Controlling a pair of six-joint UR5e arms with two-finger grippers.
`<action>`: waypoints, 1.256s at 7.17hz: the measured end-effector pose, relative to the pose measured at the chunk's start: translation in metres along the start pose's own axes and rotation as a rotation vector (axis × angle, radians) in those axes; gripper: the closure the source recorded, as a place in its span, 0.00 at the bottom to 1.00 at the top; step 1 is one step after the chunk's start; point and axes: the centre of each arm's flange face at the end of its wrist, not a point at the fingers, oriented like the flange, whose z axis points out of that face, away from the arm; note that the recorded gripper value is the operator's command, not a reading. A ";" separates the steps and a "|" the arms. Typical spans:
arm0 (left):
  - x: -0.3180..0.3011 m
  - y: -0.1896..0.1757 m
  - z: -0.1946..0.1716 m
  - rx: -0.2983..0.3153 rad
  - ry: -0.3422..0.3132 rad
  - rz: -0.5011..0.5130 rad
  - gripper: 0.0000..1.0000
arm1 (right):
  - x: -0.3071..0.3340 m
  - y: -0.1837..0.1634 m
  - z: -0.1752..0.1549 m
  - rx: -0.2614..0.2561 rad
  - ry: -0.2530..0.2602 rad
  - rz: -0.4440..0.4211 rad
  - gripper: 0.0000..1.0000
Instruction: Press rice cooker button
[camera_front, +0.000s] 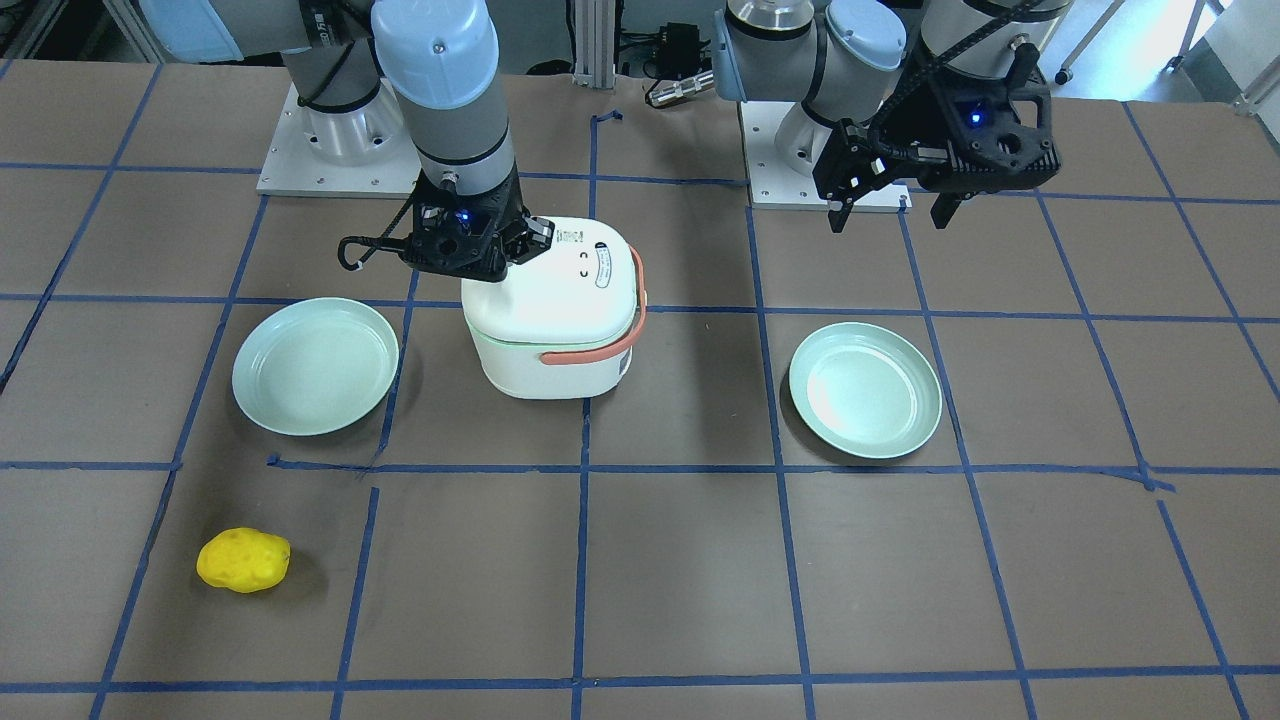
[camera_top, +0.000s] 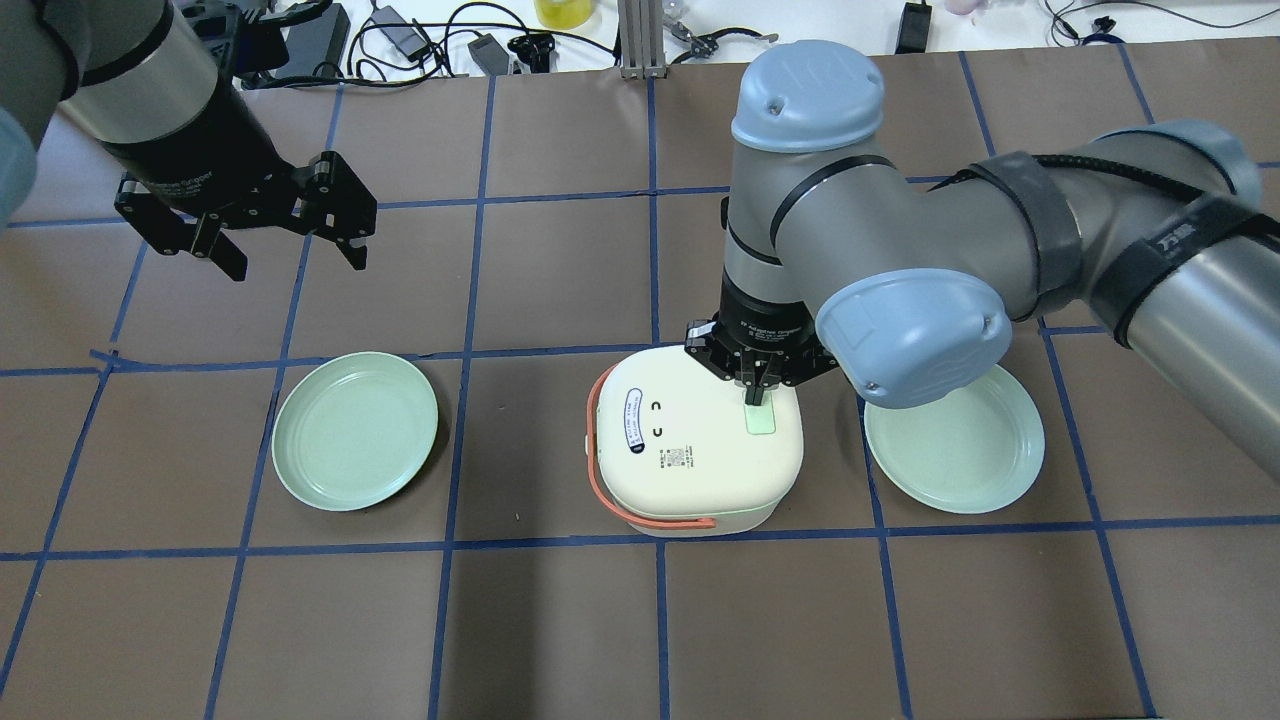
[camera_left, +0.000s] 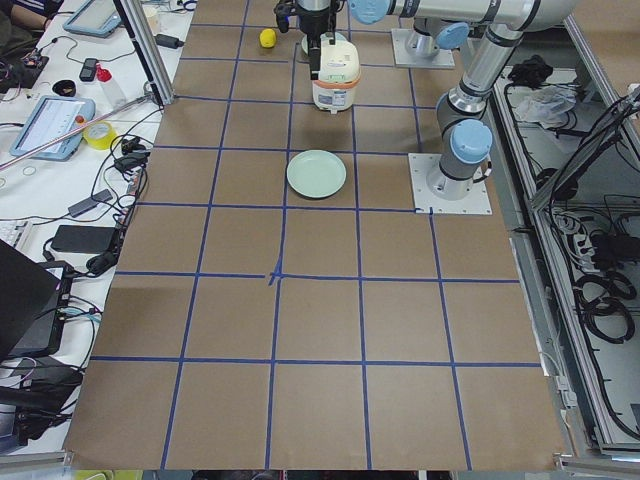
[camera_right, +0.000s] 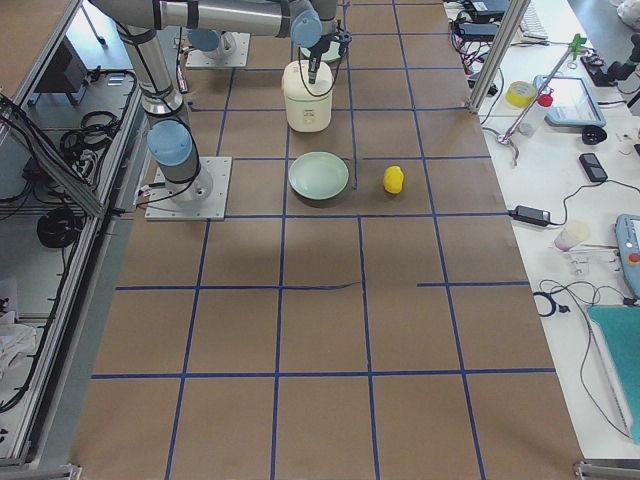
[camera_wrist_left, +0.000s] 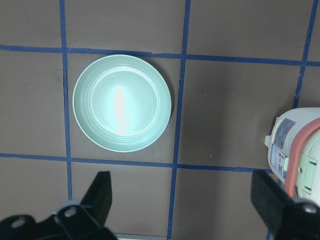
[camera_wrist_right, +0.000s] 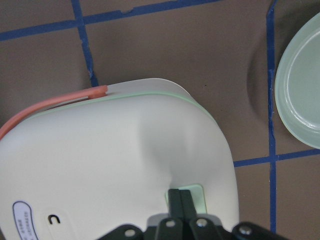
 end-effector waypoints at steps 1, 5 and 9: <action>0.000 0.000 0.000 0.000 0.000 0.000 0.00 | 0.002 -0.009 -0.029 0.055 -0.012 0.008 0.00; 0.000 0.000 0.000 0.000 0.000 -0.001 0.00 | 0.081 -0.071 -0.143 0.200 -0.002 0.032 0.00; 0.000 0.000 0.000 0.000 0.000 -0.001 0.00 | 0.143 -0.098 -0.177 0.234 -0.002 0.034 0.00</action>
